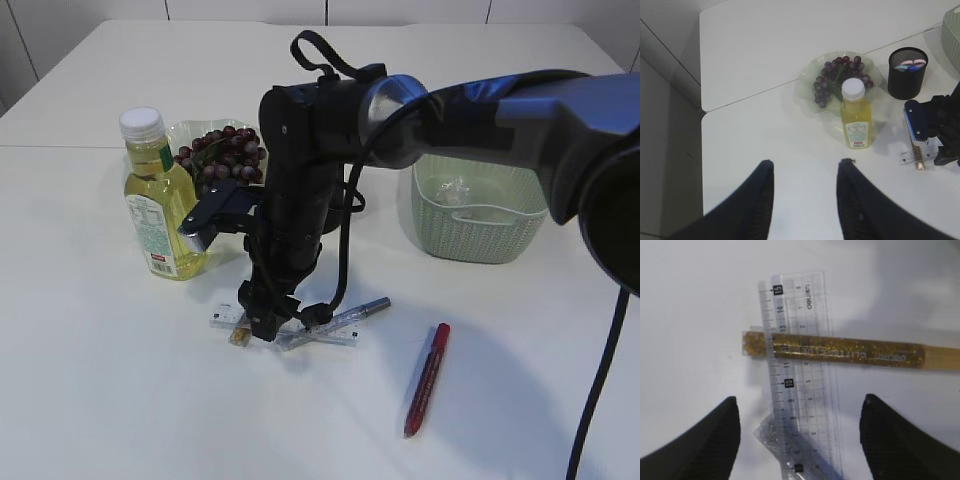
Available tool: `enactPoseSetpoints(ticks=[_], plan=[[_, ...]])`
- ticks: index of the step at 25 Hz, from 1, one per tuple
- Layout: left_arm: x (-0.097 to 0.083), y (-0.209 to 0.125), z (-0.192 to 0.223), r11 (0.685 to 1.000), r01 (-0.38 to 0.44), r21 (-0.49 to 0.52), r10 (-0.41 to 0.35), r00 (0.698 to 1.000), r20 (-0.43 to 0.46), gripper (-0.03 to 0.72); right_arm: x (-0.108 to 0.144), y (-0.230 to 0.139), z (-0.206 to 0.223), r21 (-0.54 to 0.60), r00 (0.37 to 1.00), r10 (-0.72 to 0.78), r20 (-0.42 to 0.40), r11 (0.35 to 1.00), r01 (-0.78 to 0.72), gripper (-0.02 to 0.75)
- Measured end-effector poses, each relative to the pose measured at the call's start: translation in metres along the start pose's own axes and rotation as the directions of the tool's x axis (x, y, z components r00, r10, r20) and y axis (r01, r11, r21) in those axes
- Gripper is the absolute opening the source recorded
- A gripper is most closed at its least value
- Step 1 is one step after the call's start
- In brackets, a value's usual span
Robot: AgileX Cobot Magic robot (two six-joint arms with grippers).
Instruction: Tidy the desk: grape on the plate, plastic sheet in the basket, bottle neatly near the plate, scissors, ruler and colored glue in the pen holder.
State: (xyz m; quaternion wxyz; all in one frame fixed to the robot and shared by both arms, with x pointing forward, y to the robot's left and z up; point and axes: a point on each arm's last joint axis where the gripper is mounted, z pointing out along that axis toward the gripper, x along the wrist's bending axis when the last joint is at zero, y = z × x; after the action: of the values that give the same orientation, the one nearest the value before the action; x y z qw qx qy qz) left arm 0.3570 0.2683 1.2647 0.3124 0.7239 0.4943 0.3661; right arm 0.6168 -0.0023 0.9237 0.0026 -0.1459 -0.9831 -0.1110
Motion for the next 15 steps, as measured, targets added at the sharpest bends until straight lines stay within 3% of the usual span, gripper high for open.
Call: enactPoseSetpoints(ticks=[15], plan=[[0.0,0.0,0.0,1.0,-0.001,0.0,0.001,1.0,-0.002,0.308,-0.001,-0.003,0.017,0.028,1.0,0.006,-0.02,1.0,-0.005,0.577]])
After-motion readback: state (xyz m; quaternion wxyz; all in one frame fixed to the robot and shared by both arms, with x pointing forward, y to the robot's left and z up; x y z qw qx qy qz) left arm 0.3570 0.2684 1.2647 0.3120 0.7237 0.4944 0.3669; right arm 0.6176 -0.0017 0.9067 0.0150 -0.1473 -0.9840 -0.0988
